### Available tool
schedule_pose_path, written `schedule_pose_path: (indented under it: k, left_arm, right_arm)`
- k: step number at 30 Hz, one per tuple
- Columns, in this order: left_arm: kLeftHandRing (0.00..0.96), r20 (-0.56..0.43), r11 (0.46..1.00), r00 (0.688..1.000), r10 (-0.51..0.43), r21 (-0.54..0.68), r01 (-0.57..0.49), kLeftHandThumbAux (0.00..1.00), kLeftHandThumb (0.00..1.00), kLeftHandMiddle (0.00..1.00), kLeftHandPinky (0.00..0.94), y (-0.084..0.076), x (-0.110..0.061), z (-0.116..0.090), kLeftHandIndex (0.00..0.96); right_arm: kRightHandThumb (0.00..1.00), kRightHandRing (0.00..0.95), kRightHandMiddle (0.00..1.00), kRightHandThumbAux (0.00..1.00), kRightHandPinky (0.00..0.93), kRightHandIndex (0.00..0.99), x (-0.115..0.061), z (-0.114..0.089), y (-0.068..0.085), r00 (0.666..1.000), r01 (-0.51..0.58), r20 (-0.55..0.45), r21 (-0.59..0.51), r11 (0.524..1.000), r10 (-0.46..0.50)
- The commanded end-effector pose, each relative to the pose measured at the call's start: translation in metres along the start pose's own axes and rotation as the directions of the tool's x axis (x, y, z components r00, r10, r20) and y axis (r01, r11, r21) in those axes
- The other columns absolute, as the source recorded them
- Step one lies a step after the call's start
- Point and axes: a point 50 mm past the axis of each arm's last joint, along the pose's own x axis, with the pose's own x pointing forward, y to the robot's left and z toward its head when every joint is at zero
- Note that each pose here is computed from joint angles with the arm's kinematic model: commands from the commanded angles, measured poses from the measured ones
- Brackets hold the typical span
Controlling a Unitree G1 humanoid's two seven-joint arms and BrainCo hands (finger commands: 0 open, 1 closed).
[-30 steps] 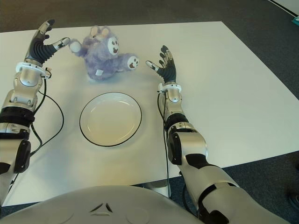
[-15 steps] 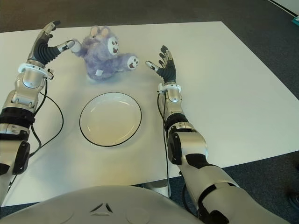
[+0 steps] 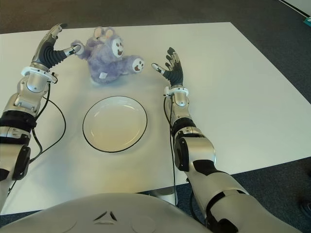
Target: Put the doll into the plate.
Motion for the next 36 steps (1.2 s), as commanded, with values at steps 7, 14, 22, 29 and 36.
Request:
schedule_pose_path:
  k: [7, 14, 22, 29, 36]
  left_arm:
    - [0.024, 0.007, 1.0, 1.0, 0.0, 0.016, 0.0, 0.391, 0.209, 0.033, 0.0, -0.009, 0.004, 0.004, 0.0]
    - [0.022, 0.001, 1.0, 1.0, -0.009, 0.009, 0.009, 0.384, 0.203, 0.033, 0.0, -0.014, 0.006, 0.006, 0.0]
    - [0.005, -0.012, 1.0, 1.0, -0.008, 0.019, 0.009, 0.378, 0.197, 0.019, 0.0, -0.02, 0.009, 0.008, 0.0]
    - [0.055, 0.007, 1.0, 1.0, 0.005, 0.018, -0.005, 0.38, 0.143, 0.083, 0.0, -0.026, 0.012, 0.012, 0.0]
    - [0.066, 0.014, 0.997, 1.0, -0.015, -0.075, 0.016, 0.366, 0.157, 0.081, 0.0, -0.034, 0.015, 0.017, 0.0]
  right_arm:
    - [0.048, 0.066, 0.068, 0.821, 0.087, 0.063, -0.023, -0.033, 0.001, 0.992, 0.019, -0.127, 0.023, 1.0, -0.016]
    - [0.048, 0.065, 0.067, 0.818, 0.082, 0.062, -0.023, -0.033, 0.001, 0.991, 0.019, -0.131, 0.023, 1.0, -0.016]
    - [0.055, 0.065, 0.068, 0.819, 0.085, 0.065, -0.023, -0.033, 0.001, 0.991, 0.022, -0.133, 0.025, 0.999, -0.019]
    - [0.065, 0.067, 0.069, 0.824, 0.089, 0.068, -0.023, -0.033, 0.001, 0.991, 0.022, -0.129, 0.025, 0.999, -0.019]
    - [0.068, 0.066, 0.07, 0.824, 0.085, 0.068, -0.023, -0.033, 0.001, 0.992, 0.022, -0.128, 0.021, 1.0, -0.019]
